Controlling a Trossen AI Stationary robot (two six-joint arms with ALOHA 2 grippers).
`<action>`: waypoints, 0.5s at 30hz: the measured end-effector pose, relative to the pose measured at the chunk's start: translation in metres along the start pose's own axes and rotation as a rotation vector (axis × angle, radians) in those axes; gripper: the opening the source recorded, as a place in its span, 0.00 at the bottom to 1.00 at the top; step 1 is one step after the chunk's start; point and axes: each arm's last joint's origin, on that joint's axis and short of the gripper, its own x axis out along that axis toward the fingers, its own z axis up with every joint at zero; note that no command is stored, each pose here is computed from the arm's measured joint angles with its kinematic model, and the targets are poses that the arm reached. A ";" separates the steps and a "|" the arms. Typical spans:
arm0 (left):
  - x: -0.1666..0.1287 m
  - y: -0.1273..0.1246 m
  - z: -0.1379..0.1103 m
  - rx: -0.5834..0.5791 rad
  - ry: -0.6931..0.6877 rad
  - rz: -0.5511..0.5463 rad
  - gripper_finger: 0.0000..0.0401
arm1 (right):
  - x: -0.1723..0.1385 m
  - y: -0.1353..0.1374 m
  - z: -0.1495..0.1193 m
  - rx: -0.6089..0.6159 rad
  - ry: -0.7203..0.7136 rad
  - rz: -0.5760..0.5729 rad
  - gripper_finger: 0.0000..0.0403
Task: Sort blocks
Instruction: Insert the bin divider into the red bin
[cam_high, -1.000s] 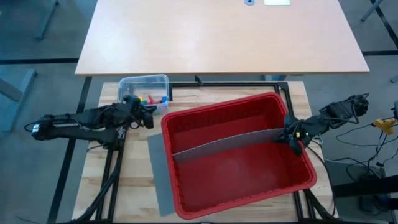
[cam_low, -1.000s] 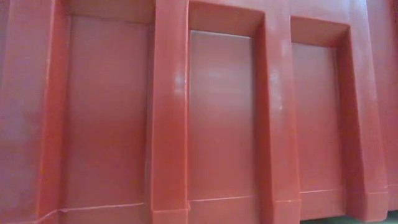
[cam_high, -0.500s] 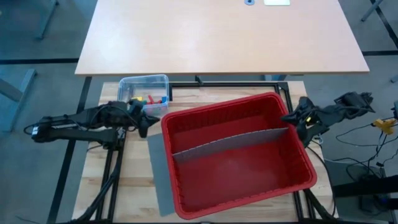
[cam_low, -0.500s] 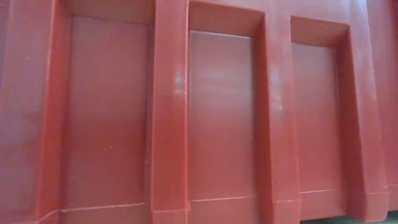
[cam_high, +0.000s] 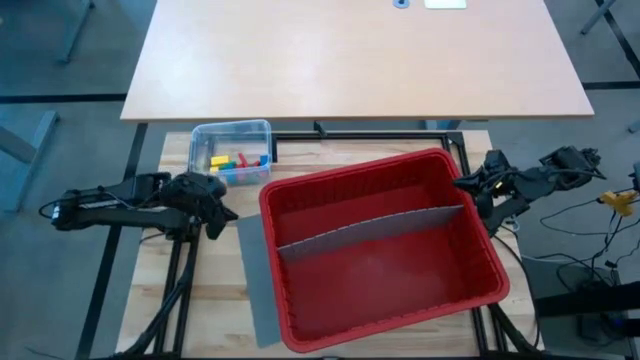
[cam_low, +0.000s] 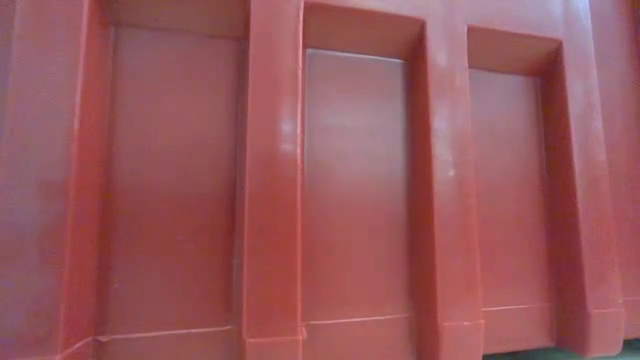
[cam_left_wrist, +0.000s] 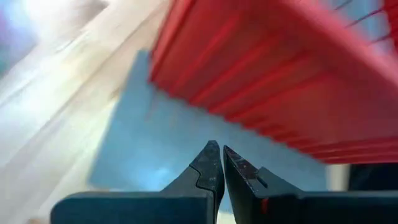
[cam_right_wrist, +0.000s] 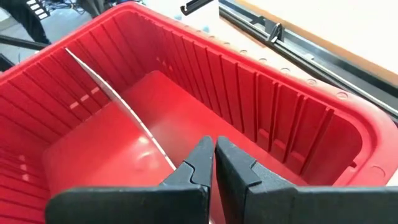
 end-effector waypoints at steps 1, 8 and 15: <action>0.004 0.002 -0.002 0.009 0.014 0.009 0.00 | 0.000 0.000 0.000 0.007 -0.003 -0.004 0.00; 0.032 0.011 -0.014 0.016 0.048 -0.039 0.00 | 0.003 0.004 0.001 0.027 -0.004 -0.018 0.00; 0.067 0.022 -0.027 -0.029 0.039 -0.062 0.00 | 0.007 0.008 0.003 0.015 -0.005 -0.043 0.00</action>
